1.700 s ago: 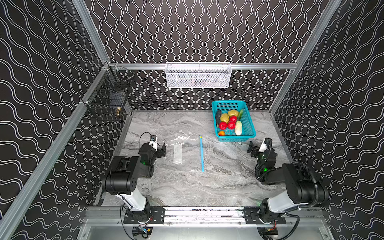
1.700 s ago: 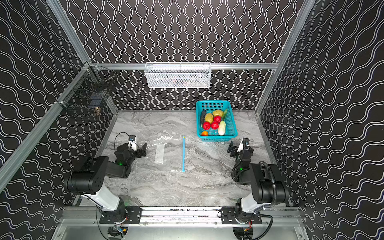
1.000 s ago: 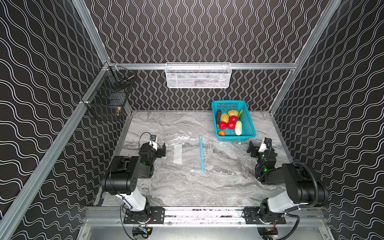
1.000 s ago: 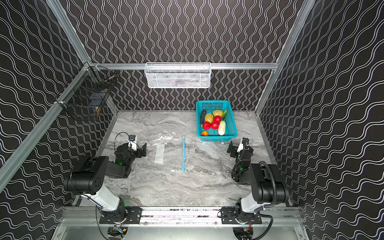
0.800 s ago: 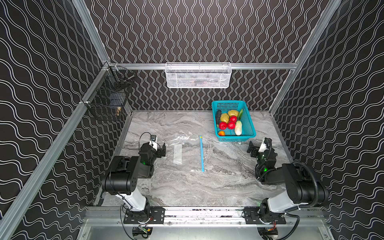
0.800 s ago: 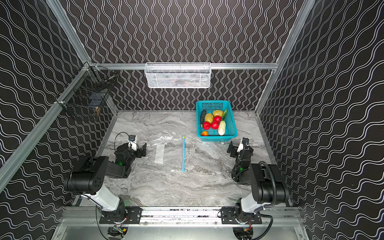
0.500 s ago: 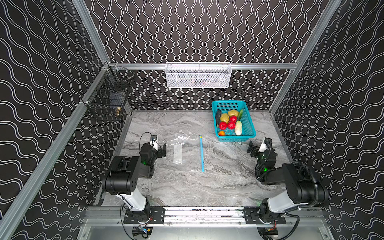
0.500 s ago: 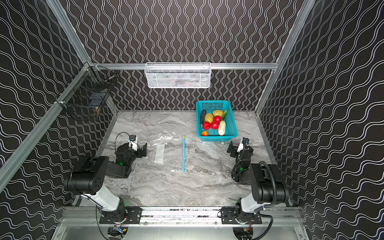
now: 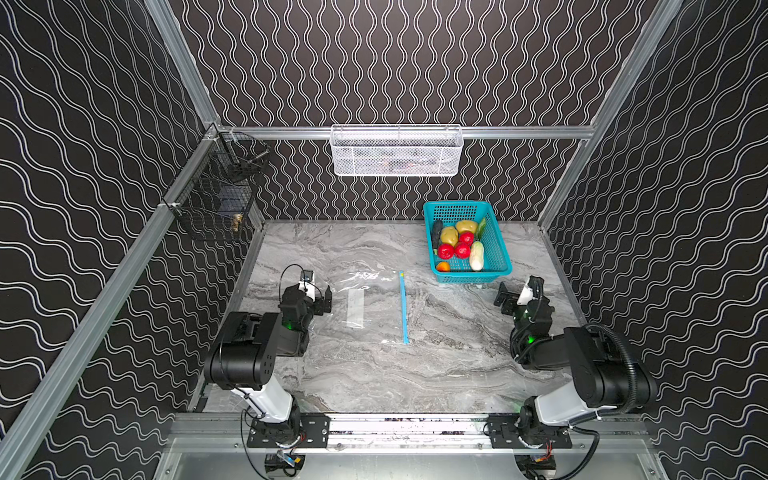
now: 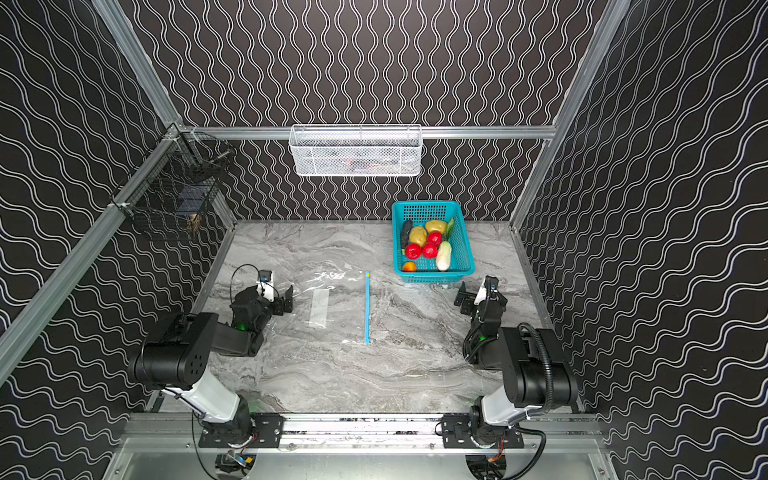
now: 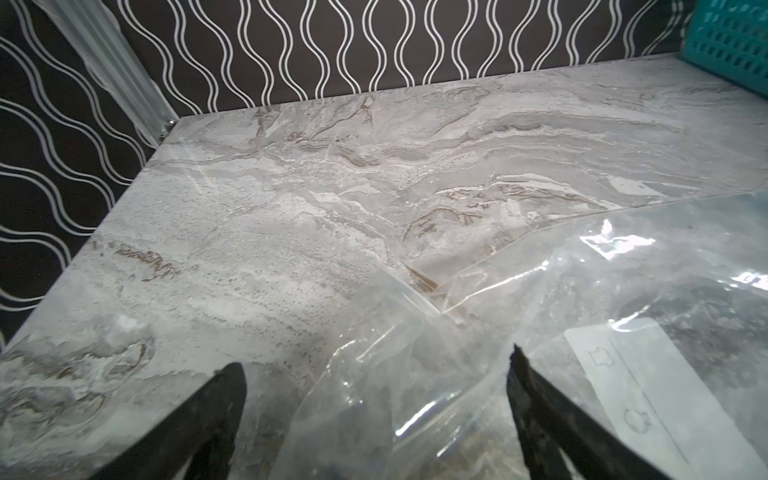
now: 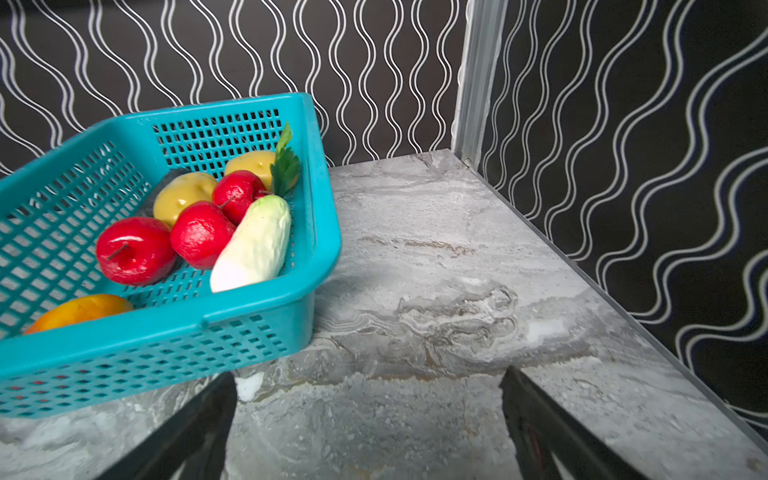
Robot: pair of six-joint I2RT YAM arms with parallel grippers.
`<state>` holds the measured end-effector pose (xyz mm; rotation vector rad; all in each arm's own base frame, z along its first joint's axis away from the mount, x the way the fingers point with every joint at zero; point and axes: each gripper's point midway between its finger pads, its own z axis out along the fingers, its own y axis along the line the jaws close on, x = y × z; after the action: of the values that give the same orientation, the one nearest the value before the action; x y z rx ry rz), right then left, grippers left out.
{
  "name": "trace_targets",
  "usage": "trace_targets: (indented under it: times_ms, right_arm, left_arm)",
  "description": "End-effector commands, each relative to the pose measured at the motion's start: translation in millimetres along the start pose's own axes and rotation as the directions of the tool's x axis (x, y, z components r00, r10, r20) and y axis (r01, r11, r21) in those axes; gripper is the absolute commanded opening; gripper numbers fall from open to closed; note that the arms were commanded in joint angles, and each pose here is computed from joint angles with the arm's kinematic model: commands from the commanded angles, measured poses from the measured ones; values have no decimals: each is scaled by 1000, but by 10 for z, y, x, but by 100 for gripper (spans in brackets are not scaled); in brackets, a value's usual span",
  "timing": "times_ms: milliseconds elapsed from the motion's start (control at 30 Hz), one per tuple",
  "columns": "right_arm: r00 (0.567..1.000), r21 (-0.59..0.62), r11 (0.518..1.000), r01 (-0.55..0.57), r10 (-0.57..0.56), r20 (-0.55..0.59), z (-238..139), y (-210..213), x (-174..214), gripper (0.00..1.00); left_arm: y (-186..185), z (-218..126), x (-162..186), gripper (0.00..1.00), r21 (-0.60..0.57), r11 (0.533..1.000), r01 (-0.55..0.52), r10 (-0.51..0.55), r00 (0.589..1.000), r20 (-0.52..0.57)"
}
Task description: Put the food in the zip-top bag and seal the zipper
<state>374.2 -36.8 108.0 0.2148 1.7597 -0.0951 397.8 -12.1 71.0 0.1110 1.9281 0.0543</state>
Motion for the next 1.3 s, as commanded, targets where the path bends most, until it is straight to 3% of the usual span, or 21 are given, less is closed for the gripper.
trace_targets:
  times_ms: [0,267,400,600,767,833,1033,1267]
  right_arm:
    - [997,40,999,-26,24,70,-33,-63,-153,99]
    - [991,61,998,-27,19,129,-186,-78,-310,99]
    - [996,128,989,-72,65,55,-165,-177,-277,99]
    - [990,143,987,-73,54,130,-236,-227,-344,99]
    - [997,193,978,-79,73,40,-115,-262,-374,99]
    - [995,220,971,-94,97,0,-67,-282,-392,99]
    - [970,347,931,-117,182,-161,67,-384,-288,99]
    - [949,387,917,-100,205,-241,86,-407,-208,99]
  left_arm:
    - [60,-17,-39,99,-36,999,7,-7,1000,17]
    - [227,-59,-51,99,-146,988,40,-37,999,23]
    - [267,-77,-64,99,-169,984,48,-45,999,21]
    - [285,-103,-117,99,-179,983,48,-44,999,27]
    - [317,-81,-209,99,-225,974,23,-28,999,-18]
    - [379,-41,-207,99,-287,958,8,-28,997,-65]
    - [336,180,-411,99,-268,961,-70,-8,960,-280]
    - [335,181,-630,99,-318,945,-77,-87,878,-470]
